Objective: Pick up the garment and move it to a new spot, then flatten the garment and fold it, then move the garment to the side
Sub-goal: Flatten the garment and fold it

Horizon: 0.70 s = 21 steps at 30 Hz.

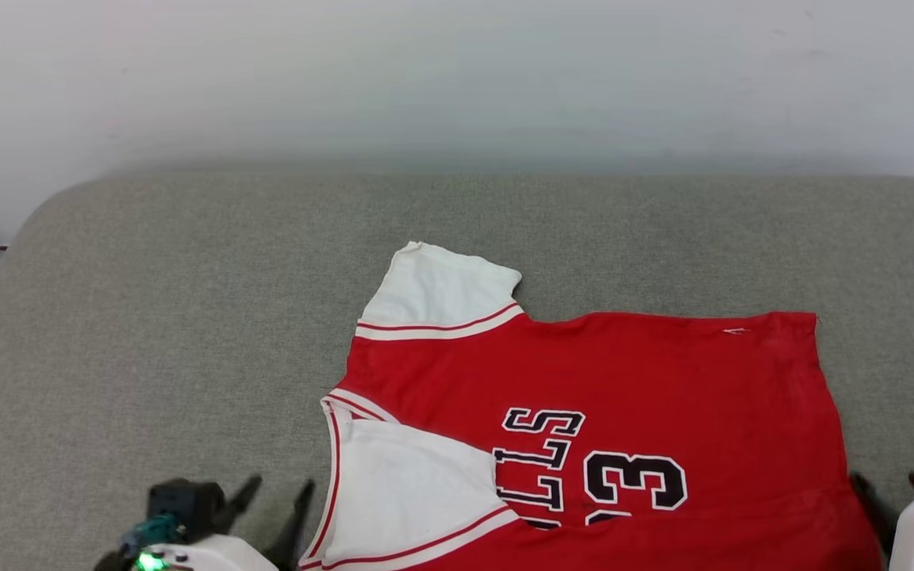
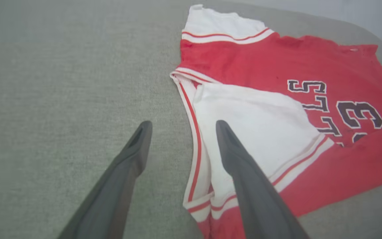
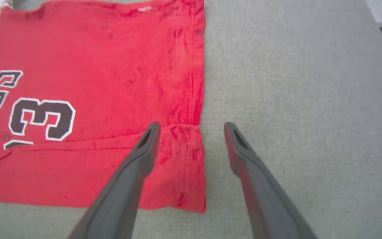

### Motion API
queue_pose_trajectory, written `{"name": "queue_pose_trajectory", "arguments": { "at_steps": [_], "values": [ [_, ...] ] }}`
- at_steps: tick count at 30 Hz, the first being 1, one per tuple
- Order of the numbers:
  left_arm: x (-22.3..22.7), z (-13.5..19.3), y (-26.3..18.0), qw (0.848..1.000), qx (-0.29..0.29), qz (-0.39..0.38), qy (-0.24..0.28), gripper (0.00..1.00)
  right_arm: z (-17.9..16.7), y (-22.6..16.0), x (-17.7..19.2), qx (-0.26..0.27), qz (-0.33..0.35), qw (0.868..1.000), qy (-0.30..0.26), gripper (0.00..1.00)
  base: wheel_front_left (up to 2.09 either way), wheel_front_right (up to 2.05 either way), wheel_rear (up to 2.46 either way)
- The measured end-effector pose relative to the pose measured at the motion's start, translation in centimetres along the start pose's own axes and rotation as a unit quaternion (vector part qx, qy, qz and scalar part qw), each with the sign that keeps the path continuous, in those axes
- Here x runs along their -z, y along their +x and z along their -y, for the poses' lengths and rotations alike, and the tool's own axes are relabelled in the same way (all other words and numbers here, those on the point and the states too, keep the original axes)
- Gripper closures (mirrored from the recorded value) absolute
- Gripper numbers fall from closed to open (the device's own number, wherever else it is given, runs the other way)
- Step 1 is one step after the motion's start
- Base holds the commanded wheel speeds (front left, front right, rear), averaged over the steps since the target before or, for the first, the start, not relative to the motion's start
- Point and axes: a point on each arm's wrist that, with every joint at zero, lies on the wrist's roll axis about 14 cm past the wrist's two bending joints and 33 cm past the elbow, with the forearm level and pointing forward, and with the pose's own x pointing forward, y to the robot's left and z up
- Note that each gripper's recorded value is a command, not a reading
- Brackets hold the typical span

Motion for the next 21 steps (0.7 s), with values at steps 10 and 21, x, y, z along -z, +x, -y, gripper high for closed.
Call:
{"name": "queue_pose_trajectory", "arguments": {
  "at_steps": [10,21],
  "values": [
    [-8.4,0.9,-0.6,0.978,0.008,0.205,0.039,0.00,-3.3,-2.8,-10.1,-0.043,0.269,0.962,-0.013,0.00,0.00,0.00,0.00],
    [-12.2,2.4,-1.3,0.955,0.007,0.295,0.022,0.00,-5.6,-3.3,-10.6,-0.059,0.359,0.931,-0.005,0.00,0.00,0.00,0.00]
  ]
}}
